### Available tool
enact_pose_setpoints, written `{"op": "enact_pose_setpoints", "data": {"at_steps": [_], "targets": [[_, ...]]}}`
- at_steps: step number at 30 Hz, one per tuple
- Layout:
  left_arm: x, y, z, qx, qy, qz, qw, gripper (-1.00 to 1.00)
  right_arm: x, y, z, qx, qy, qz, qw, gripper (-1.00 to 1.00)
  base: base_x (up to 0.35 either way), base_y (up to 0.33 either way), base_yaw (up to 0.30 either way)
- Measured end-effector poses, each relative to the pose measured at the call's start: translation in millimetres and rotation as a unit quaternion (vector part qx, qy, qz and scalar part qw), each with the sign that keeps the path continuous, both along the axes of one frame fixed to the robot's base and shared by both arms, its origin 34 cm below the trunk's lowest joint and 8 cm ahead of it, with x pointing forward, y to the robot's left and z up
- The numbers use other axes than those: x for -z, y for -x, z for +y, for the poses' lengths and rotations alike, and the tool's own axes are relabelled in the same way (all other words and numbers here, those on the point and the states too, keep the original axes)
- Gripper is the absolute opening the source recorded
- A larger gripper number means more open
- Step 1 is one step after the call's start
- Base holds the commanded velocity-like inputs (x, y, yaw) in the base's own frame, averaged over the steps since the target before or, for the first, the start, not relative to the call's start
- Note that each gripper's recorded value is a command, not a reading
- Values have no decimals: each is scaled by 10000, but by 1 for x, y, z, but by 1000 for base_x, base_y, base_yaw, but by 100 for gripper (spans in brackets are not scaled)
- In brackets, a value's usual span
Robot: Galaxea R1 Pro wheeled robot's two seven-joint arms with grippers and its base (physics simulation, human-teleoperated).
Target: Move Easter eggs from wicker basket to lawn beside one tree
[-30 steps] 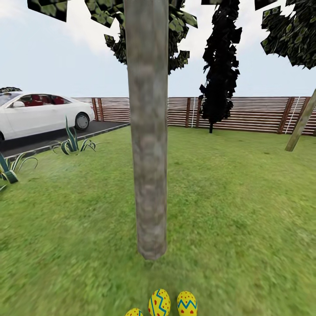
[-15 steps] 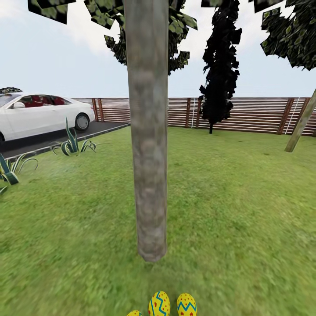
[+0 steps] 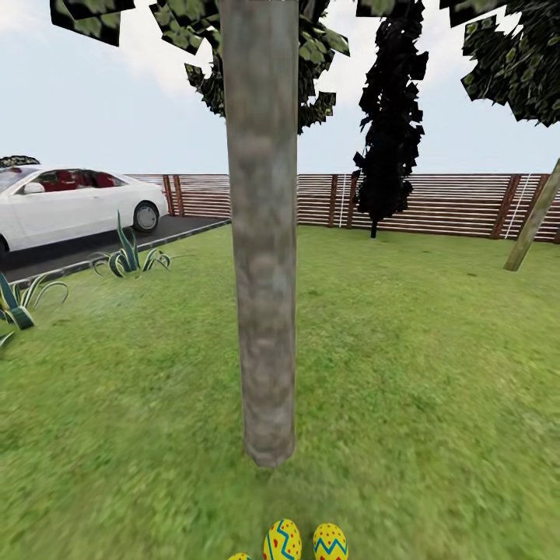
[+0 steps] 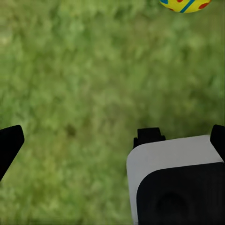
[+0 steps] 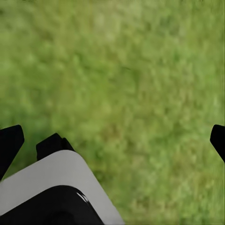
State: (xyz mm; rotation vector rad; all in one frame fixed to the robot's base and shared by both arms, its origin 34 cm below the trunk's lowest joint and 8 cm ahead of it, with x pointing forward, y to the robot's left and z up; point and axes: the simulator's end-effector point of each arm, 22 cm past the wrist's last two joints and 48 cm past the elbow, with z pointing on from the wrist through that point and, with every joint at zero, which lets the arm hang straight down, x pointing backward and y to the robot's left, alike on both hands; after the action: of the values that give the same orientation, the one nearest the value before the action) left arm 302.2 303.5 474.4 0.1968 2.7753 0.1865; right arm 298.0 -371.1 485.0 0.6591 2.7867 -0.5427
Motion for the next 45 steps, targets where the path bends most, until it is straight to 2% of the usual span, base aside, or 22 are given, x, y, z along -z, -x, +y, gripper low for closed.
{"op": "enact_pose_setpoints", "data": {"at_steps": [45], "targets": [[-64,6,1,-50,-36,38,10000,100,-65,2,0,0,0,6,10000,100,0,0,0]]}}
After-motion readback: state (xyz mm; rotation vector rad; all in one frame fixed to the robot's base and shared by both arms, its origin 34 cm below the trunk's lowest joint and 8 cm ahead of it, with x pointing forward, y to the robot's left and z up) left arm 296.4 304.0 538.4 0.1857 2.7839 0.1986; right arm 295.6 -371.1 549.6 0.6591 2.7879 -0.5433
